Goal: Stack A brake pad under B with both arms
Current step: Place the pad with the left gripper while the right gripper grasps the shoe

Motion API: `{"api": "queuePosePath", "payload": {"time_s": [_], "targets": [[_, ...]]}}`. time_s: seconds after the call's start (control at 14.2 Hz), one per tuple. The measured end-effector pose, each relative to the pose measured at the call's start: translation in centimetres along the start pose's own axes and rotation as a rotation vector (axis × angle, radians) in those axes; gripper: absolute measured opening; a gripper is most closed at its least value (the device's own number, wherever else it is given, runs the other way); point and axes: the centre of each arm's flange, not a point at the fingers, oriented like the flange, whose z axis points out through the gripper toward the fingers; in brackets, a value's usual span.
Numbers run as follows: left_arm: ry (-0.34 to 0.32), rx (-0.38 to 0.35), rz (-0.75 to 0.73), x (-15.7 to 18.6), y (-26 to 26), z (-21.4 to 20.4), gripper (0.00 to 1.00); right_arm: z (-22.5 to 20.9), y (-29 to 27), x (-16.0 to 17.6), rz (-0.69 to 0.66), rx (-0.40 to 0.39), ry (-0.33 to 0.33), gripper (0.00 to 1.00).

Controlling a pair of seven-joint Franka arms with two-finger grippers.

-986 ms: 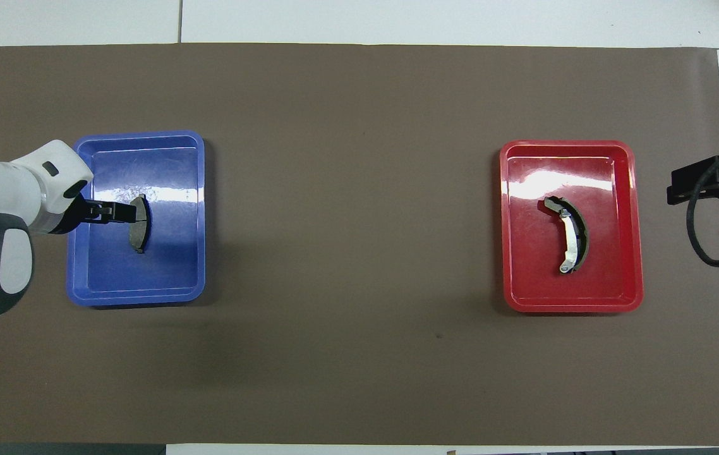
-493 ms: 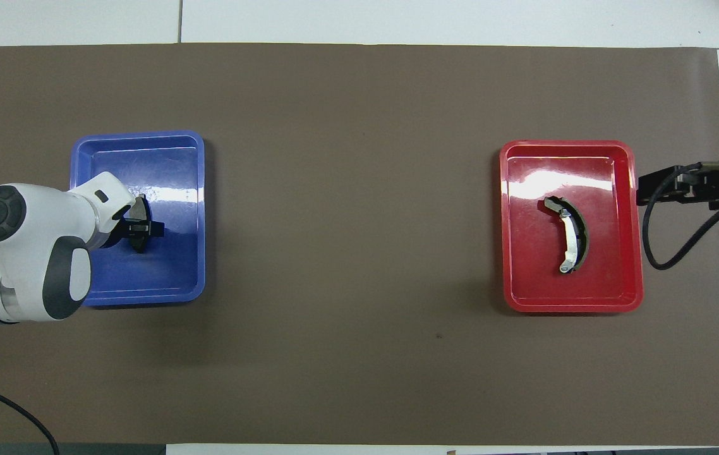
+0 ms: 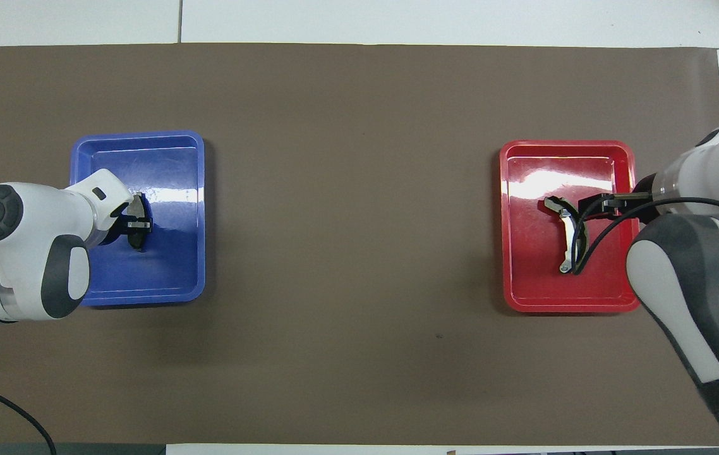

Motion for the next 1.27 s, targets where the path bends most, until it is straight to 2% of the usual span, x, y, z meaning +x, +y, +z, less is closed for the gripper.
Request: {"api": "queuePosePath", "payload": {"time_s": [0.21, 0.42, 0.63, 0.85, 1.2, 1.27], "targets": [[-0.049, -0.008, 0.026, 0.5, 2.3, -4.1, 0.39, 6.2, -0.1, -1.1, -0.014, 0.002, 0.029, 1.00], [-0.025, -0.022, -0.011, 0.9, 12.1, -7.6, 0.39, 8.6, 0.3, -1.8, -0.030, 0.003, 0.025, 1.00], [-0.002, -0.049, -0.036, -1.8, 24.6, -5.9, 0.39, 10.2, 1.0, -2.0, -0.041, 0.016, 0.032, 1.00], [-0.004, -0.059, -0.014, -2.5, 32.4, -3.6, 0.39, 12.0, 1.0, -2.3, -0.041, 0.015, 0.035, 1.00], [0.007, -0.072, 0.017, -1.0, 41.2, -0.9, 0.39, 13.4, 1.0, -2.6, -0.048, 0.013, 0.008, 0.98], [0.007, -0.073, 0.023, -1.1, 41.8, -0.4, 0.39, 13.4, 1.0, -2.6, -0.055, 0.013, 0.007, 0.93]]}}
